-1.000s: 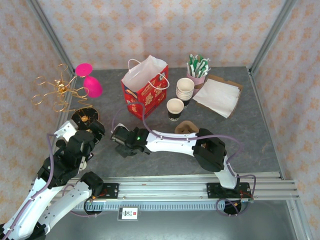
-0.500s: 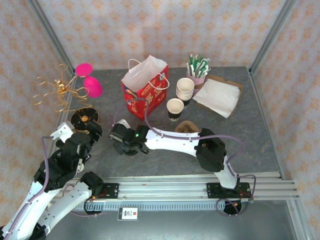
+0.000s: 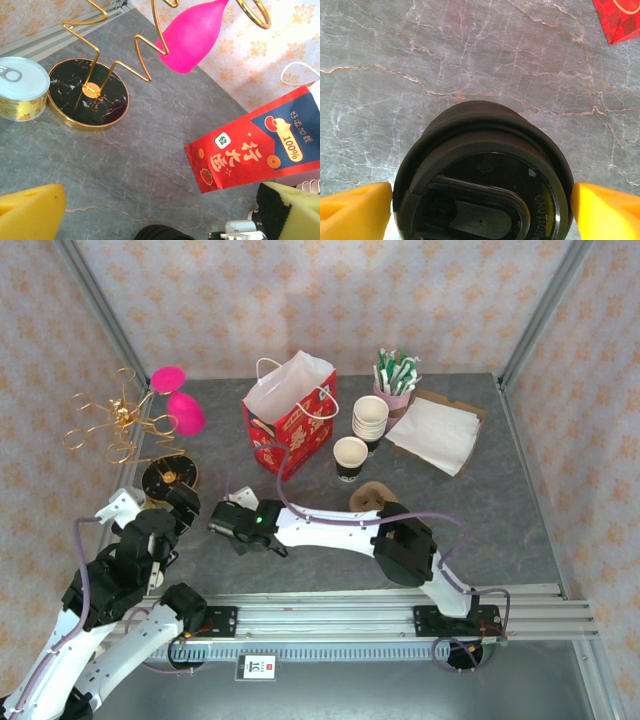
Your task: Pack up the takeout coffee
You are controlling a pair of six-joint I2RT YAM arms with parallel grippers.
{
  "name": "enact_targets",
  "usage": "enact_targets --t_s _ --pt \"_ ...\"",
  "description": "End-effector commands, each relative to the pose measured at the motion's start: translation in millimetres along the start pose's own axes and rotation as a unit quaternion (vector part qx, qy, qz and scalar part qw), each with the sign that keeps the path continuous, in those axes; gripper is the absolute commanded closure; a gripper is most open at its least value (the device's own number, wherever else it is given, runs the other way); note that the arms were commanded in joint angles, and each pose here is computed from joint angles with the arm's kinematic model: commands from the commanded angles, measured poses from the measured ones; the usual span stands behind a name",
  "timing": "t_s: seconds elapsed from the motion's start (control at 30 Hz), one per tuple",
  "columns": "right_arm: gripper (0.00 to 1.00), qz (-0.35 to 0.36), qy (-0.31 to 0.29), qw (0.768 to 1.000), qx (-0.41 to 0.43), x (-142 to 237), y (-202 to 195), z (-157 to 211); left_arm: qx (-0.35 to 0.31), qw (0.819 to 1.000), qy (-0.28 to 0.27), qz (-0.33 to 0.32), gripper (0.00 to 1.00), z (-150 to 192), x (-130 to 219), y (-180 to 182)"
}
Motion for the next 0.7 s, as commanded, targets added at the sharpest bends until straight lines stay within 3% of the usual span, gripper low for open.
enact_targets --t_s 0.0,0.67 --pt "0.10 0.037 -0.026 0.999 -0.008 5.4 -7.2 -9.2 -0.001 1.000 -0.008 -0.013 0.01 -3.8 4.6 8.0" --pt "0.25 0.032 -0.032 0.999 -0.011 10.2 -4.4 -15.0 0.001 1.000 -0.006 -0.004 0.01 -3.4 3.3 3.1"
Point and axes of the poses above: each hand's point on the last joint's axis, 136 mm out from that joint toward the fingers, its own x axis back along the fingers, its own y axis along the line the jaws close on, z = x × y, the point moved 2 cm from there along x, back along the fingers, and after that the axes turned 12 degrees about -x, right-handed, at the moved point
